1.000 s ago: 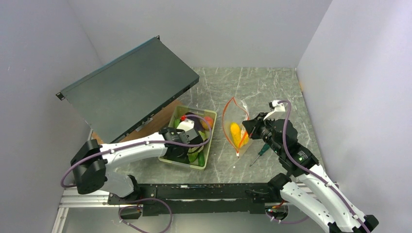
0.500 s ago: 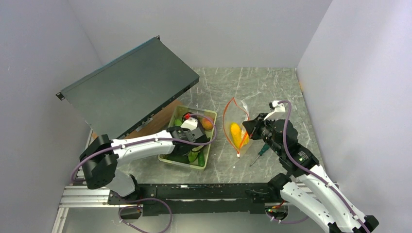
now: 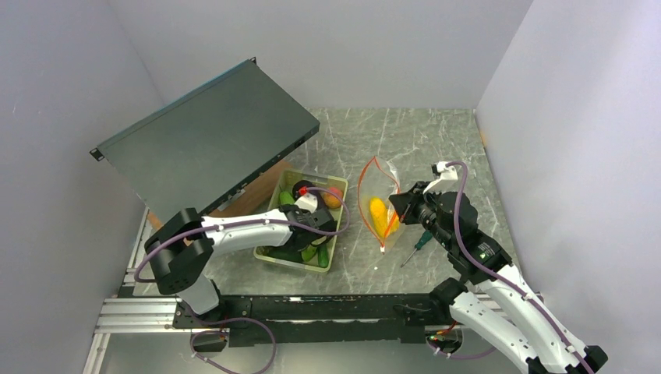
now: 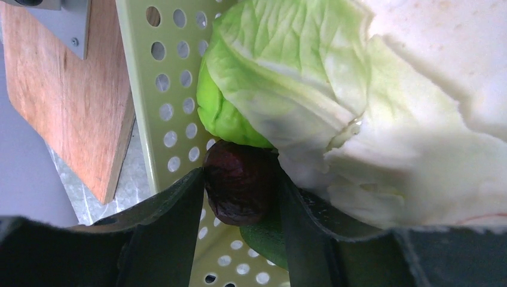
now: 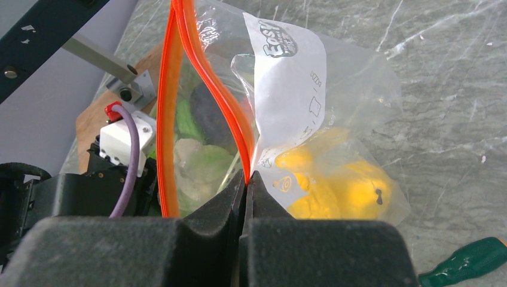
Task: Place the food in the zip-top bag and seal the zipper
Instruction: Pick up the fake vegetable from the bin.
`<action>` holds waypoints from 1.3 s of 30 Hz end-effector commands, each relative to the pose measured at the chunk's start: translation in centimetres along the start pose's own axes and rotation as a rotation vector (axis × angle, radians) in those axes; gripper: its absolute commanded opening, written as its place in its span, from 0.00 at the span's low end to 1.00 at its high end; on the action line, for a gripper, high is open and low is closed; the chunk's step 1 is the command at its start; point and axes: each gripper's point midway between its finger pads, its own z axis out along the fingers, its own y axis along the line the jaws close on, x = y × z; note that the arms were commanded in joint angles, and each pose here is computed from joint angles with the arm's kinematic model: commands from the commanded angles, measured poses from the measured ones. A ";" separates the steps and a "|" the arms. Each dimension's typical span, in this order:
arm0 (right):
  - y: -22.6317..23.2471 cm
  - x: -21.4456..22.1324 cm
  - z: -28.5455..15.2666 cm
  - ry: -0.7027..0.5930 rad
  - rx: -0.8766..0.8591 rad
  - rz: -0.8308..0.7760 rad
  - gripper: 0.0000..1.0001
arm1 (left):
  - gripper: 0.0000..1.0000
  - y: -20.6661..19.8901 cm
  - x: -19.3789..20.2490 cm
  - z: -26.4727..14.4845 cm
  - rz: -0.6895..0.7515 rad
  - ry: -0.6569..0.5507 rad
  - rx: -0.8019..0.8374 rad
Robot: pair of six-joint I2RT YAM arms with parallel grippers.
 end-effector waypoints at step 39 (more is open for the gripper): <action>2.8 -0.3 0.5 0.029 -0.126 -0.001 0.00 | 0.23 -2.2 -14.9 -27.4 -0.284 -0.638 1.147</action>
